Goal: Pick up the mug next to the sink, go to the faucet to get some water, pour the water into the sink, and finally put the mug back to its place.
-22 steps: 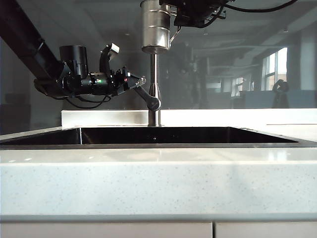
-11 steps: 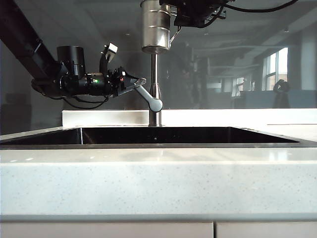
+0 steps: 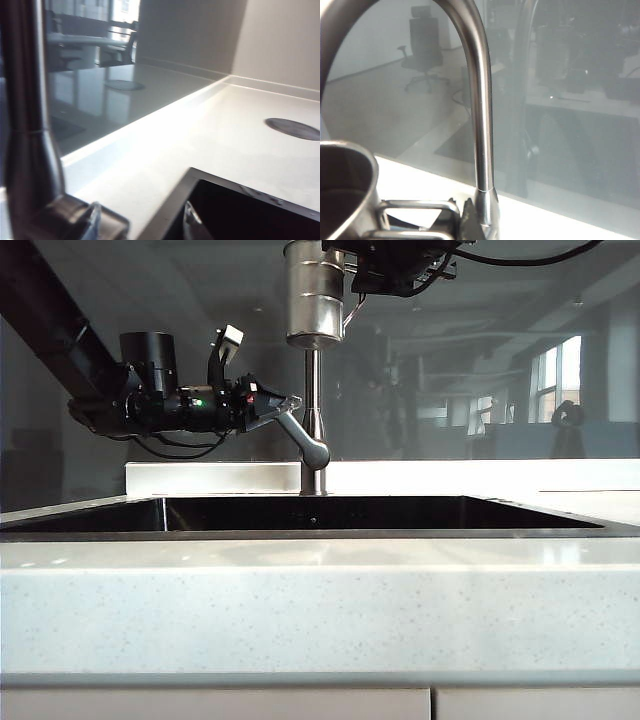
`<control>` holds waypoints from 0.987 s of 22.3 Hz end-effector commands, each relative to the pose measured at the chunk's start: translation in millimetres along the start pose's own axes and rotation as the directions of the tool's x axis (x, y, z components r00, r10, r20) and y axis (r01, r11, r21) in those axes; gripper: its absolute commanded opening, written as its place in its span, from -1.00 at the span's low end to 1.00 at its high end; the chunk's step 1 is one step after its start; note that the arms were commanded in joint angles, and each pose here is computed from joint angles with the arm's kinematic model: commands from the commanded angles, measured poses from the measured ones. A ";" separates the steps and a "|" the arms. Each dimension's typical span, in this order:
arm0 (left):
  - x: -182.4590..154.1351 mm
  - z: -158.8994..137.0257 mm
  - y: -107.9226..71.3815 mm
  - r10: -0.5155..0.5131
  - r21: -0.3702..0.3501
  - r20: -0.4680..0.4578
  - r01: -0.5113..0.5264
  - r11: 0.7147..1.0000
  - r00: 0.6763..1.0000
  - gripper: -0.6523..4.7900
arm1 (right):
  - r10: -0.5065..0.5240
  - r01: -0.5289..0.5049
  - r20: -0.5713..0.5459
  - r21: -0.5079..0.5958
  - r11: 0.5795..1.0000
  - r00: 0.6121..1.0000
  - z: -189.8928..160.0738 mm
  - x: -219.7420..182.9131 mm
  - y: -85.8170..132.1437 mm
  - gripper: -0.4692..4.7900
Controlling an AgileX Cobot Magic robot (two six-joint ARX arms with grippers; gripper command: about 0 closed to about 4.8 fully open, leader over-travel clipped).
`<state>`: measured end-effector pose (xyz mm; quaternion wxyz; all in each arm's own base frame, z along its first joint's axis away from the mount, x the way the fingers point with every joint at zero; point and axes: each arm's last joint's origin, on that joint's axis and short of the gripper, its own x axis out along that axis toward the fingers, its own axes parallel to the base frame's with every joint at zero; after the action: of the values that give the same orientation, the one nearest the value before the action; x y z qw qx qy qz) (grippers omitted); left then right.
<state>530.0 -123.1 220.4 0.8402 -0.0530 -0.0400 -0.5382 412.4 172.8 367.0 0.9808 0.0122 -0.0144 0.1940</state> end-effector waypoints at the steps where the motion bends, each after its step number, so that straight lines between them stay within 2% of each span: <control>1: -1.1 4.4 3.2 0.091 0.064 0.016 -0.092 0.994 0.996 0.00 | 0.003 -0.003 0.056 0.007 1.000 0.998 12.4 -3.7 0.4 -0.83; 7: -1.3 -3.4 4.7 0.104 0.066 -0.043 -0.101 0.993 0.994 0.00 | 0.003 -0.004 0.056 0.007 1.000 0.998 12.4 -3.7 0.6 -0.83; 18: -1.4 -3.6 5.5 0.131 0.065 -0.042 -0.128 0.990 0.990 0.00 | 0.003 -0.003 0.056 0.007 1.000 0.998 12.4 -3.7 0.6 -0.83; 20: -1.5 -3.5 6.1 0.153 0.066 -0.039 -0.150 0.986 0.988 0.00 | 0.003 -0.003 0.055 0.007 1.000 0.998 12.4 -3.7 0.6 -0.83; 22: -1.9 -3.2 8.3 0.226 0.069 -0.028 -0.224 0.972 0.974 0.00 | 0.003 -0.004 0.054 0.007 1.000 0.999 12.3 -3.7 0.6 -0.83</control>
<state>535.1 -121.2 210.6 0.8801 -0.0220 -0.0244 -0.4737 412.6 172.7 364.9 0.9810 0.0100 -0.0057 0.1938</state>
